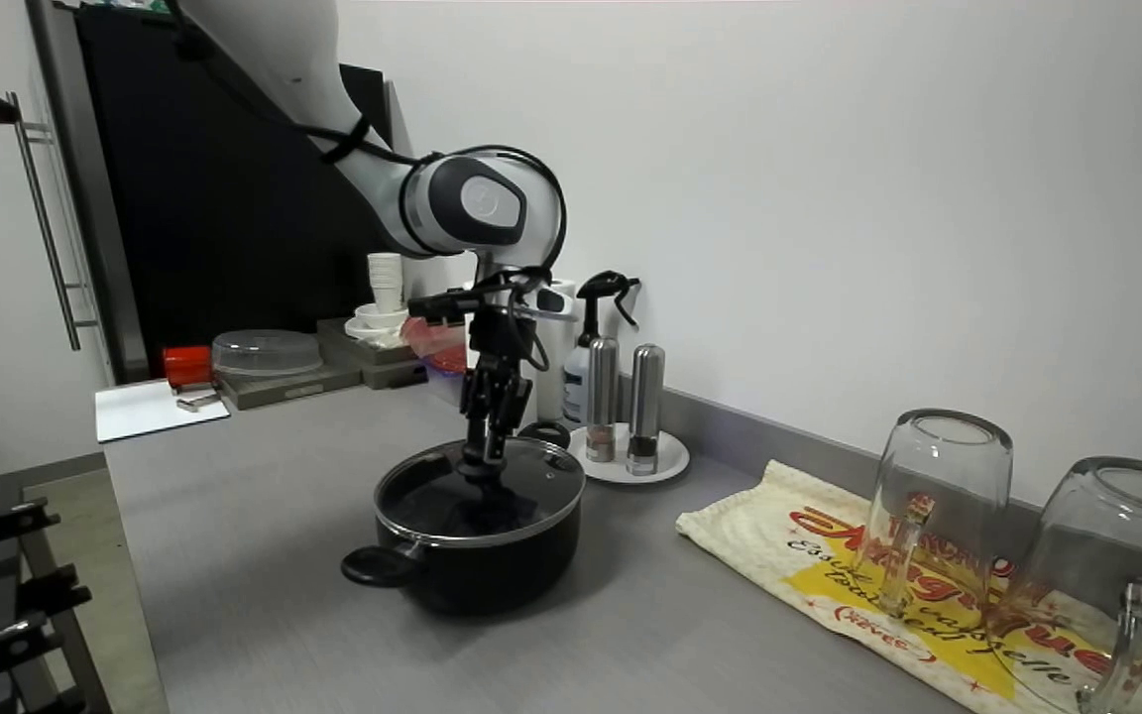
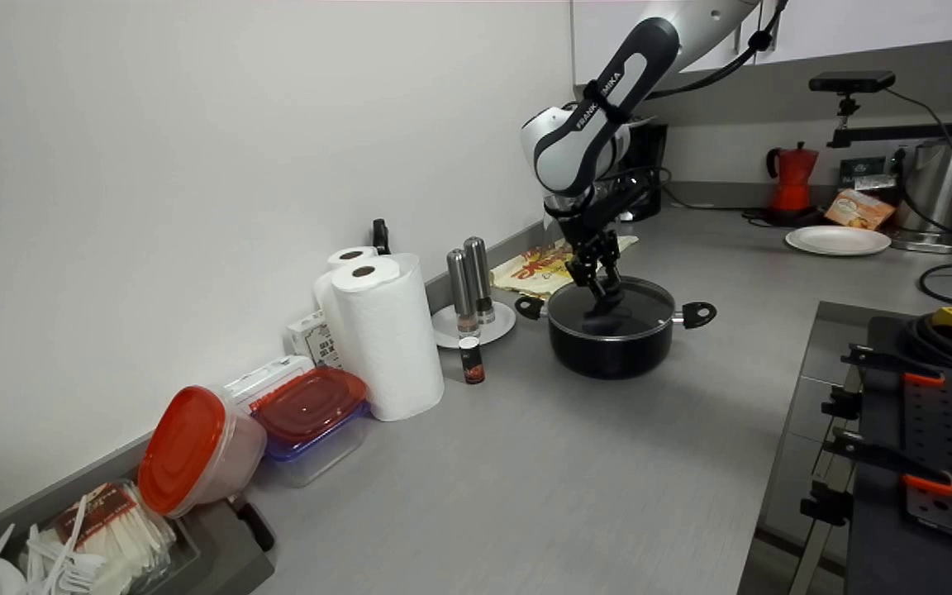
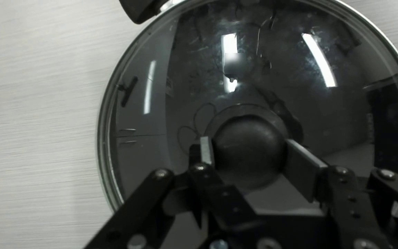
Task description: Remove the lid from the pot
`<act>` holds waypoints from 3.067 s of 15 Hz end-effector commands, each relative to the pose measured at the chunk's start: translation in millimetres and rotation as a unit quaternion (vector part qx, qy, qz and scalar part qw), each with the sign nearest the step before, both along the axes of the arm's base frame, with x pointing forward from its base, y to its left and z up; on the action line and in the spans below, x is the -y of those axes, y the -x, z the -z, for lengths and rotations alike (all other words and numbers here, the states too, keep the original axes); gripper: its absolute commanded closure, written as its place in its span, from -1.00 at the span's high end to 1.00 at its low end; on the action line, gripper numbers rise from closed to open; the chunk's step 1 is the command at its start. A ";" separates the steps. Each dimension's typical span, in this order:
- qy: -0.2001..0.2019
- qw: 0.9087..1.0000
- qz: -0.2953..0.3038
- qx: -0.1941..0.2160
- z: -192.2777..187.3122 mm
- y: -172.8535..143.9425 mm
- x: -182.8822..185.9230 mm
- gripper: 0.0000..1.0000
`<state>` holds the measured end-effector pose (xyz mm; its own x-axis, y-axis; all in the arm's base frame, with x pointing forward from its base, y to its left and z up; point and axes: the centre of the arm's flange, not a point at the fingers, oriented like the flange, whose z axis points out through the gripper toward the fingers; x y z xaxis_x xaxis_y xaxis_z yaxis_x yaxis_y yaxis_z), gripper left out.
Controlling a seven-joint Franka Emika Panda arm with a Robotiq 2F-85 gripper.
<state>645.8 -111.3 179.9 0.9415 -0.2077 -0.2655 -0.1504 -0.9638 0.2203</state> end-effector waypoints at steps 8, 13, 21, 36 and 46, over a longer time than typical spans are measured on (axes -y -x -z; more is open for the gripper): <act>0.009 0.998 -0.048 0.032 -88.8 -3.4 -46.1 -0.48; 0.032 0.988 -0.137 0.057 -150.6 -9.6 -141.2 -0.48; 0.033 0.941 -0.330 0.073 -172.4 5.9 -348.8 -0.48; 0.001 0.878 -0.472 -0.086 60.5 64.2 -491.4 -0.48; -0.005 0.844 -0.522 -0.121 90.4 74.0 -528.7 -0.48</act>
